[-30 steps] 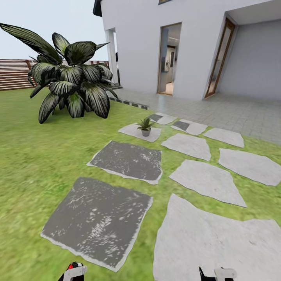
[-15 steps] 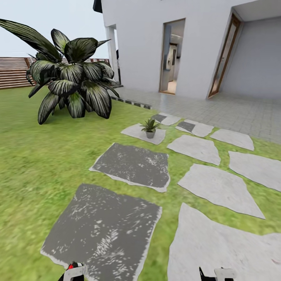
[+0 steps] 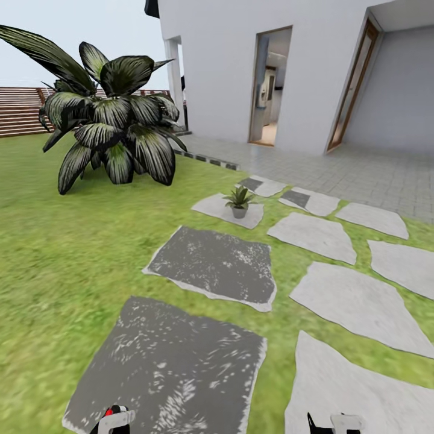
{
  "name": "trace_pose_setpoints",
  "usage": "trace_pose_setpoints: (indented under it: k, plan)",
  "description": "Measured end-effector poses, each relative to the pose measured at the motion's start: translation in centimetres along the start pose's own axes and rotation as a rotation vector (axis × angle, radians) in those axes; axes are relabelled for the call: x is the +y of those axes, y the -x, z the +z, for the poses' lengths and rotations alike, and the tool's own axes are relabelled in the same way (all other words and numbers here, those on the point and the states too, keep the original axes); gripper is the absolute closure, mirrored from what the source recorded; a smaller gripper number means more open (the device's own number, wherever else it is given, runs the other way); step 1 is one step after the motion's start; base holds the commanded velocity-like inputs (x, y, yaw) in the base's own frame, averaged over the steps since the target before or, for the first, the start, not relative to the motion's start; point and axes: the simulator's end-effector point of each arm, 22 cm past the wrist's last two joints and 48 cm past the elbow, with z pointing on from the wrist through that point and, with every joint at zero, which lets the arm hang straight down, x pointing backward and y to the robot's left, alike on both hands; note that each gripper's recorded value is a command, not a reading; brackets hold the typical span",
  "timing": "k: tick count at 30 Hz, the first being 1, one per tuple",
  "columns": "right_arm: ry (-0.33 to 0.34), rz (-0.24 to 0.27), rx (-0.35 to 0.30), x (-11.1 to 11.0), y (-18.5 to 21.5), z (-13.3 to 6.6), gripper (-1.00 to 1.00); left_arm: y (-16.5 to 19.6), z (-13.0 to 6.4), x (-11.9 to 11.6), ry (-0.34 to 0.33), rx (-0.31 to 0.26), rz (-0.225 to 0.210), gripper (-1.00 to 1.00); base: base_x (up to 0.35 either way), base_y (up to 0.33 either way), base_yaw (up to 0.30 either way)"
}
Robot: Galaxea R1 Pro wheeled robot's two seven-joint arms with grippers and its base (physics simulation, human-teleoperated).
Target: Pick up the pesticide atomizer in the garden and spray insectifuge to fully cover both potted plants in the garden.
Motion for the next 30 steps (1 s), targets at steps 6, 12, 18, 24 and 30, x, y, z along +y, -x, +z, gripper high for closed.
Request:
trace_pose_setpoints:
  k: [6,12,18,24,30]
  plan:
    - [0.001,0.001,0.0,0.11,0.0,0.0,-1.0,0.0,0.0,0.0,0.0,0.0,0.0,1.0,0.288,0.207,0.0]
    - [0.0,0.001,0.0,0.09,0.0,0.0,-1.0,-0.01,0.0,0.02,0.0,0.001,0.0,1.0,0.288,0.207,0.0]
    - [0.0,0.003,0.0,0.18,0.0,-0.01,-1.0,-0.02,0.0,0.01,0.0,0.001,0.0,1.0,0.288,0.207,0.0]
    - [0.001,0.004,0.0,0.31,0.0,-0.01,-1.0,-0.03,0.0,-0.02,0.0,0.001,0.0,1.0,0.288,0.205,0.0]
    - [0.0,0.006,0.0,0.43,0.0,-0.02,-1.0,-0.05,-0.01,-0.09,-0.001,0.002,-0.001,1.0,0.29,0.202,-0.001]
